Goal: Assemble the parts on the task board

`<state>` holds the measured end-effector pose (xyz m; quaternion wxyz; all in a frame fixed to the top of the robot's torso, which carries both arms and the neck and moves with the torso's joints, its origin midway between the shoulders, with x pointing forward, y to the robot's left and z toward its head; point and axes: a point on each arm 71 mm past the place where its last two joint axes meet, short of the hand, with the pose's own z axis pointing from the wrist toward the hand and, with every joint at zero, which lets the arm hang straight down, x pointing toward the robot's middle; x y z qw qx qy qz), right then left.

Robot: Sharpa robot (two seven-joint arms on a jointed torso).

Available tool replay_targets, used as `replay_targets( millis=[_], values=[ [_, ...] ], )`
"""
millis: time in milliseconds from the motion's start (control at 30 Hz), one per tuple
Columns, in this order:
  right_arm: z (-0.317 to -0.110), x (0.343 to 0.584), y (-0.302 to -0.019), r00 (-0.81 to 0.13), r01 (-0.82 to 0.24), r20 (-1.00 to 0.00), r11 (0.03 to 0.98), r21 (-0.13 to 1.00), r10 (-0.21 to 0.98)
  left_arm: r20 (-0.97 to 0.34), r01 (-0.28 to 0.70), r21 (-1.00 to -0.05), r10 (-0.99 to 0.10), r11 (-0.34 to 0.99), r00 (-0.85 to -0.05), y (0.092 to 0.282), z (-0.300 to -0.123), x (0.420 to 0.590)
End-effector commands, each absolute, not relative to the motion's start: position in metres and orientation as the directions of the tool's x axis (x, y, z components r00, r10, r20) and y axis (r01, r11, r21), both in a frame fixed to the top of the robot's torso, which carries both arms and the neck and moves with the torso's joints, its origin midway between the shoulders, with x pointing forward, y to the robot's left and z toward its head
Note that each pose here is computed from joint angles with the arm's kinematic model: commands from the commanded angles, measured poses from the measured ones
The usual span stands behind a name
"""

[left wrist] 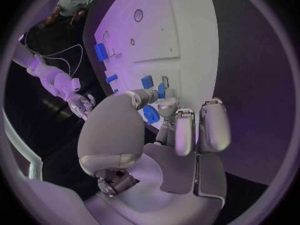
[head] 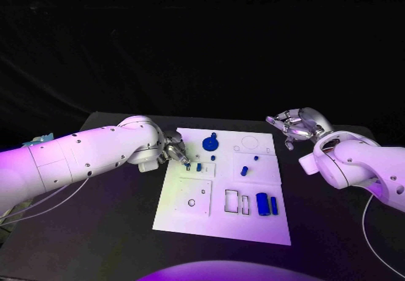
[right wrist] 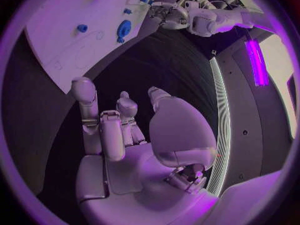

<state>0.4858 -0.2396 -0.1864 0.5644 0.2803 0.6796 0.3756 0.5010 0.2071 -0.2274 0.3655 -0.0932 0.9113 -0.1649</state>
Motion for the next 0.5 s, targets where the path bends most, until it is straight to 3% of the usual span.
replay_targets(
  millis=[33, 500],
  values=[
    [-0.1868, 0.4854, -0.2386, -0.217, -0.049, -0.557, 0.561, 0.827, 0.802, -0.652, -0.030, -0.340, -0.259, 0.940, -0.713, 0.2051, -0.2277, 0.5010],
    [-0.1879, 0.4852, -0.2390, -0.217, -0.047, -0.557, 0.561, 0.826, 0.802, -0.647, -0.021, -0.316, -0.231, 0.949, -0.727, 0.2017, -0.2296, 0.5006]
  ],
)
